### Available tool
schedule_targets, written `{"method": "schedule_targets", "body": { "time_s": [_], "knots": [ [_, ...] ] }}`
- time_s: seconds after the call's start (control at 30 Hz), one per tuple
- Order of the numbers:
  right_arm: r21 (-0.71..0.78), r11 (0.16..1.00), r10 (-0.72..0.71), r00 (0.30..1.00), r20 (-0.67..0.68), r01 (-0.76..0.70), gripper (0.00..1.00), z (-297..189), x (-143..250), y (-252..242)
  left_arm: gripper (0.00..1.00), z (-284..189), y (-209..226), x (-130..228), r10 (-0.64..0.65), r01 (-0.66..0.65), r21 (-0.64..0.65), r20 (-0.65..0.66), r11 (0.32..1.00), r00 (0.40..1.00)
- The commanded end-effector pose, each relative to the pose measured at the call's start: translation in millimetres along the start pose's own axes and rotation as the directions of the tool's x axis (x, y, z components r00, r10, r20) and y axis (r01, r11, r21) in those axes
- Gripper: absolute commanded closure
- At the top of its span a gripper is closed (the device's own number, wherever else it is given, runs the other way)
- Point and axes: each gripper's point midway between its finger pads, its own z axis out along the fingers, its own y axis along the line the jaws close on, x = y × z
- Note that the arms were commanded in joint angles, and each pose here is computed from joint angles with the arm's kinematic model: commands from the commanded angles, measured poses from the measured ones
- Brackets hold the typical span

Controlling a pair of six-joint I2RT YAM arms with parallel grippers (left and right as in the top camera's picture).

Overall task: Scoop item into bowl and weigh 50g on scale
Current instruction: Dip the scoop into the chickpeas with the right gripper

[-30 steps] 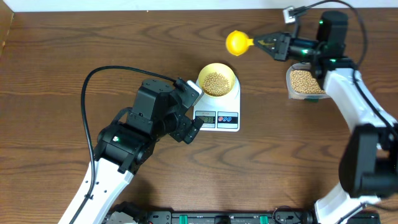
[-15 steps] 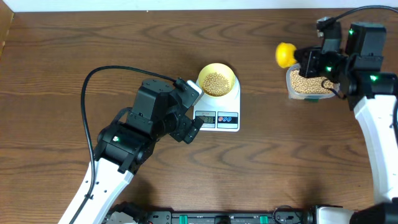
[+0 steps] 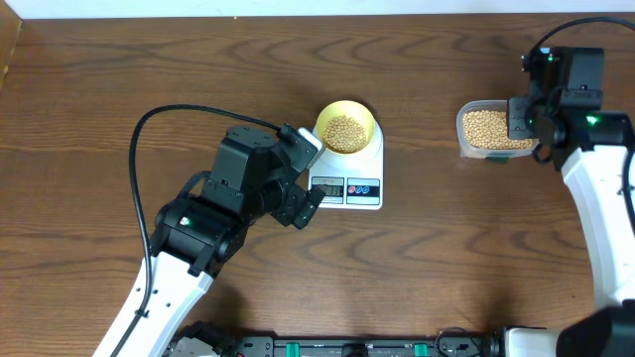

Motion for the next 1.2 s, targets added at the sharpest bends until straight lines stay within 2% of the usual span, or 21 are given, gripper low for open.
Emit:
{"method": "schedule_targets", "body": {
  "time_s": [0.0,0.37,0.63,1.17],
  "knots": [
    [0.051,0.998,-0.032,0.998,-0.06,0.035,0.99,18.1,10.3,-6.9,0.1,-4.2,2.1,-2.8,-0.013,0.013,-0.009,0.014,1.0,1.0],
    [-0.053,0.997,-0.059,0.977,-0.203,0.049,0.99,73.3,41.0,19.4,0.1,-4.2,2.1,-2.8,-0.013,0.013,-0.009,0.014,1.0,1.0],
    [-0.414,0.91,-0.035,0.986,-0.16,-0.035,0.99,65.7,35.6,69.3,0.1,-4.2,2.1,-2.8,-0.013,0.013,-0.009,0.014,1.0,1.0],
    [-0.55,0.805,0.152,0.973,-0.173,-0.224,0.99,58.7,36.7,27.9,0.1,-4.2,2.1,-2.8,-0.013,0.013,-0.009,0.014,1.0,1.0]
  ]
}}
